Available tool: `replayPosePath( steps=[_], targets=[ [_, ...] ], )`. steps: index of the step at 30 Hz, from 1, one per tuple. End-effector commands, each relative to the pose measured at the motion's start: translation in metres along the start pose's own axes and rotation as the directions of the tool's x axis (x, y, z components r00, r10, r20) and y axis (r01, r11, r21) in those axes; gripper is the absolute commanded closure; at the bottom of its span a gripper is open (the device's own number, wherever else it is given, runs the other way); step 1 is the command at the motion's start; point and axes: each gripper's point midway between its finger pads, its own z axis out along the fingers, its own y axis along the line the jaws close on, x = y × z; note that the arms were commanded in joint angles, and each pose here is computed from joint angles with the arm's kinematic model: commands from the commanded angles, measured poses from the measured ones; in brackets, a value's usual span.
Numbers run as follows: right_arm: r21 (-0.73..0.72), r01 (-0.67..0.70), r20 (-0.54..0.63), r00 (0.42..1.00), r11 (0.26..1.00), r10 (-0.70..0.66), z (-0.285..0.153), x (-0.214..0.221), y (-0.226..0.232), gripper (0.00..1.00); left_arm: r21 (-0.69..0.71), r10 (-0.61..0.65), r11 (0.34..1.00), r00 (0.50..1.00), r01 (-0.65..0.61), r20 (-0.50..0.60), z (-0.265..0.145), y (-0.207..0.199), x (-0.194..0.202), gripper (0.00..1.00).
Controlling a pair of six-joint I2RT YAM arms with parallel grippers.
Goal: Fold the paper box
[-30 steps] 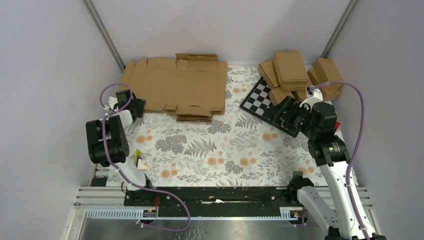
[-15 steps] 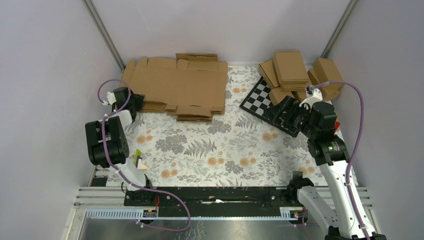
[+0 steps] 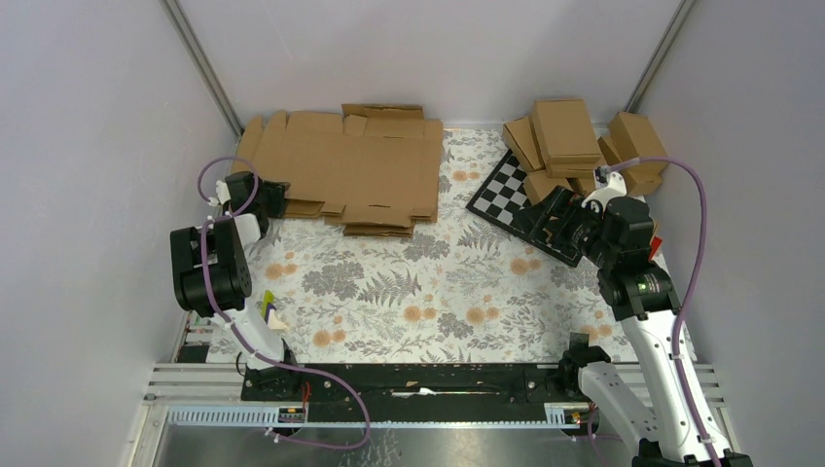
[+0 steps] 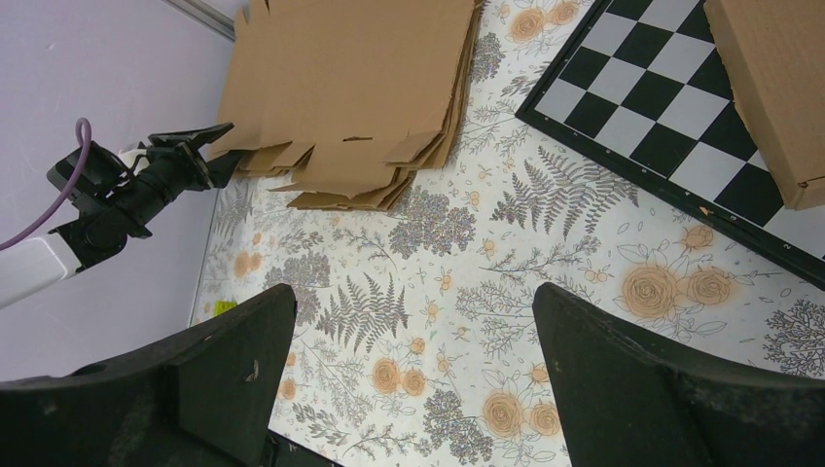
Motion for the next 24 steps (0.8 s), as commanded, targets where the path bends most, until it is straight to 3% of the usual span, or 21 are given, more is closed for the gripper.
replayPosePath(
  steps=[1, 4, 9, 11, 17, 24],
  targets=[
    [-0.061, 0.044, 0.043, 0.998, 0.997, -0.042, -0.004, -0.015, 0.018, 0.01, 0.027, -0.004, 1.0, 1.0, 0.003, 0.025, -0.004, -0.014, -0.007, 0.59],
    [-0.061, 0.043, 0.042, 0.998, 0.997, -0.041, -0.004, -0.015, 0.017, 0.01, 0.018, -0.006, 1.0, 1.0, 0.006, 0.003, -0.001, -0.01, -0.002, 0.73],
    [-0.068, 0.031, 0.037, 0.999, 0.997, -0.028, -0.004, -0.016, 0.02, 0.01, 0.012, -0.002, 1.0, 1.0, 0.002, 0.004, -0.004, -0.006, 0.002, 0.78],
    [-0.076, 0.024, 0.033, 0.999, 0.997, -0.021, -0.004, -0.017, 0.023, 0.01, 0.021, 0.004, 1.0, 1.0, -0.004, -0.009, -0.004, -0.008, 0.004, 1.0],
    [-0.084, 0.009, 0.029, 1.0, 0.996, -0.007, -0.004, -0.018, 0.026, 0.01, 0.126, 0.051, 0.991, 0.998, -0.046, -0.033, -0.028, -0.05, 0.013, 1.0],
    [-0.065, -0.066, -0.012, 0.998, 0.996, 0.065, 0.005, -0.01, 0.021, 0.01, 0.268, 0.089, 0.961, 0.995, -0.073, -0.047, -0.095, -0.114, 0.023, 1.0]
  ],
)
